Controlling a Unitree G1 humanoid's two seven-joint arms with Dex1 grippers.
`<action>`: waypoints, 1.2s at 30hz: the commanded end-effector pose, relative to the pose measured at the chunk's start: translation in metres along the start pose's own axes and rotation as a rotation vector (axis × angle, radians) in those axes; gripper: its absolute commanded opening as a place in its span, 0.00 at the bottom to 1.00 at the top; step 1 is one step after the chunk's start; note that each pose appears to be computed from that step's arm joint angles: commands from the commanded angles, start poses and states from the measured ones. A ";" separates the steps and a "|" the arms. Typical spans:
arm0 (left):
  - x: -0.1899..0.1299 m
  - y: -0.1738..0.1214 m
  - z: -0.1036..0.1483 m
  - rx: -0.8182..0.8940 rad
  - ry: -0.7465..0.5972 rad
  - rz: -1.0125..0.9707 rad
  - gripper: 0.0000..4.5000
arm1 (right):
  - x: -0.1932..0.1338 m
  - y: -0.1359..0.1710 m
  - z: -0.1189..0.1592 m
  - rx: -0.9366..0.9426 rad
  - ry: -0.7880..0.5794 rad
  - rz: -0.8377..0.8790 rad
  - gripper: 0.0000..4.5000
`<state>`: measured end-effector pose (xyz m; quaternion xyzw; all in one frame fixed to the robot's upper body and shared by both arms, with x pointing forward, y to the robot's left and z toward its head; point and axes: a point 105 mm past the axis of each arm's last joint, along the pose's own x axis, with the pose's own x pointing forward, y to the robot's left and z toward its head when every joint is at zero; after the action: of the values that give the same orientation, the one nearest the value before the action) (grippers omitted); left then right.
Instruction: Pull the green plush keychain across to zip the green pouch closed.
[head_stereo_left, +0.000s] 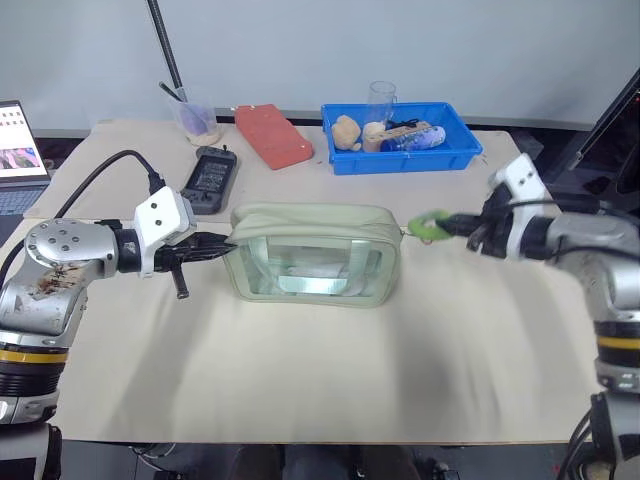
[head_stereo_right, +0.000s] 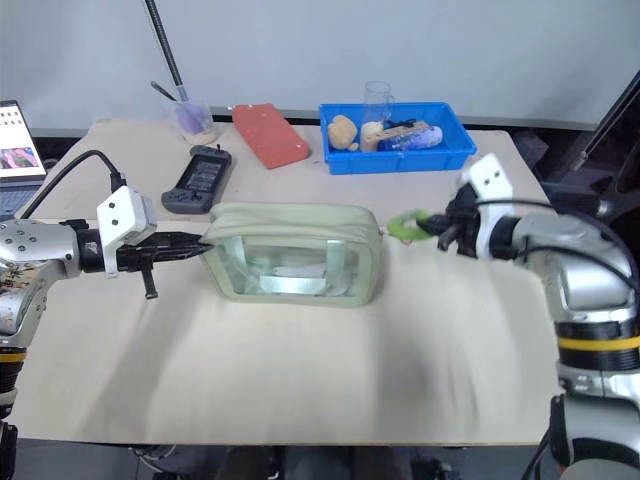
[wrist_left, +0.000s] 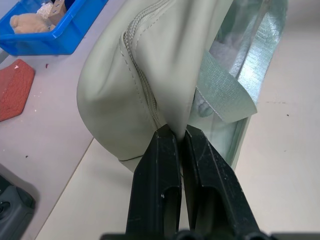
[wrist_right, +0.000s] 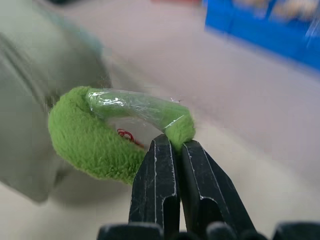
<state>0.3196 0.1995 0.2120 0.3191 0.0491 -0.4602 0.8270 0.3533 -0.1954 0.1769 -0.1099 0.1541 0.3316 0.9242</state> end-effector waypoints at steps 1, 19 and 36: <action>0.002 0.001 -0.004 0.013 0.020 -0.002 0.00 | 0.013 0.016 -0.007 0.011 -0.021 0.016 0.01; -0.028 0.012 0.002 -0.105 -0.033 0.052 0.98 | -0.018 -0.011 0.047 -0.174 -0.102 0.006 0.70; -0.091 0.044 0.050 -0.290 -0.192 0.182 1.00 | -0.071 0.075 0.132 -0.359 -0.285 0.378 0.99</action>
<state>0.2954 0.2564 0.2969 0.1463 0.0216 -0.3959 0.9063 0.2802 -0.1365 0.3130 -0.1735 -0.0092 0.5494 0.8173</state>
